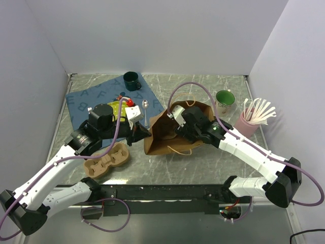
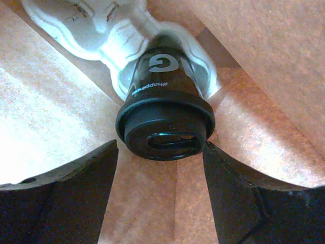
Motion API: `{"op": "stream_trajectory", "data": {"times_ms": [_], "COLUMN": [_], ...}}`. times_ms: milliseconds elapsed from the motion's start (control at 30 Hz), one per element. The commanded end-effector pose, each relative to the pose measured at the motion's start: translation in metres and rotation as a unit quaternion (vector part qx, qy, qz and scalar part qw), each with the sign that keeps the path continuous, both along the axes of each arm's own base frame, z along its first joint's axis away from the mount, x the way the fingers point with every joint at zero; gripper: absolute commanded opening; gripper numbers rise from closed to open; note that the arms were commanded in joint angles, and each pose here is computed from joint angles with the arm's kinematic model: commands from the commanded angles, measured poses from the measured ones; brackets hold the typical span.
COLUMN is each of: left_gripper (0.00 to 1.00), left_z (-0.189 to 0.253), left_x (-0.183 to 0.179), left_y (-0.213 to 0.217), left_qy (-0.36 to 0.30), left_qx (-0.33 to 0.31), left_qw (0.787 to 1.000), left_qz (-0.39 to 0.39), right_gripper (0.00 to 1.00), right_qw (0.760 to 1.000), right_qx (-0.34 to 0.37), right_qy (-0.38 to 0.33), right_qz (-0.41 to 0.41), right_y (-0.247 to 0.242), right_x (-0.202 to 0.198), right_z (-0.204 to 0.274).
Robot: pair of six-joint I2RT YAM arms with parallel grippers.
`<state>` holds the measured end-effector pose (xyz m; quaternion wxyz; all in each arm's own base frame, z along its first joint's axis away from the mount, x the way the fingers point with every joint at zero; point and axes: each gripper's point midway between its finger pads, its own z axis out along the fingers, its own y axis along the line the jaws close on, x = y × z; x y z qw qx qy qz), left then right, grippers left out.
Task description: Pack the takeout coffee
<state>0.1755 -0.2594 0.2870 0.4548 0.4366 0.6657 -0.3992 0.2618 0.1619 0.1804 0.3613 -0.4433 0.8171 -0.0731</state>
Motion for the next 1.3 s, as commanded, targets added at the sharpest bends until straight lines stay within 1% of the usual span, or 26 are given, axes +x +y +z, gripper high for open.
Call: {"op": "stream_trajectory", "data": {"times_ms": [0, 67, 167, 233, 267, 333, 433, 600, 833, 1000, 1167, 1267], "left_gripper": [0.01, 0.01, 0.01, 0.01, 0.01, 0.01, 0.01, 0.01, 0.01, 0.01, 0.04, 0.08], "left_z": [-0.002, -0.001, 0.002, 0.006, 0.009, 0.014, 0.018, 0.027, 0.043, 0.046, 0.039, 0.034], "left_x": [-0.007, -0.007, -0.005, -0.003, -0.002, -0.003, 0.001, 0.001, -0.001, -0.004, -0.003, 0.002], "left_y": [-0.002, -0.002, -0.003, -0.004, -0.005, -0.007, -0.009, -0.012, -0.015, -0.015, -0.019, -0.02], "left_qy": [0.006, 0.007, 0.007, 0.007, 0.004, 0.025, 0.033, 0.052, 0.096, 0.122, 0.171, 0.192], "left_qx": [-0.001, -0.002, -0.007, -0.011, -0.015, -0.029, -0.039, -0.054, -0.077, -0.088, -0.089, -0.085], "left_qw": [1.0, 1.0, 1.0, 1.0, 1.0, 0.999, 0.999, 0.997, 0.992, 0.988, 0.98, 0.976], "left_qz": [-0.018, -0.017, -0.013, -0.008, -0.006, 0.0, 0.008, 0.017, 0.028, 0.035, 0.047, 0.064], "right_gripper": [0.84, 0.88, 0.88, 0.86, 0.84, 0.83, 0.8, 0.78, 0.73, 0.72, 0.7, 0.7], "right_qw": [0.999, 0.999, 0.999, 0.999, 0.999, 0.999, 0.999, 0.998, 0.996, 0.994, 0.993, 0.992], "right_qx": [0.032, 0.036, 0.036, 0.039, 0.04, 0.041, 0.048, 0.051, 0.058, 0.077, 0.081, 0.099], "right_qy": [-0.014, -0.007, -0.005, -0.007, -0.007, -0.005, -0.001, 0.031, 0.072, 0.072, 0.08, 0.079], "right_qz": [-0.023, -0.018, -0.019, -0.019, -0.02, -0.019, -0.015, 0.001, -0.008, -0.007, -0.005, 0.004], "right_y": [-0.002, 0.001, 0.002, 0.001, 0.001, 0.002, 0.004, 0.003, -0.001, 0.001, 0.002, 0.007], "right_x": [0.004, 0.002, 0.002, 0.002, 0.002, 0.0, -0.003, -0.018, -0.036, -0.04, -0.044, -0.045], "right_z": [0.013, 0.013, 0.015, 0.019, 0.021, 0.025, 0.033, 0.035, 0.032, 0.044, 0.053, 0.066]}}
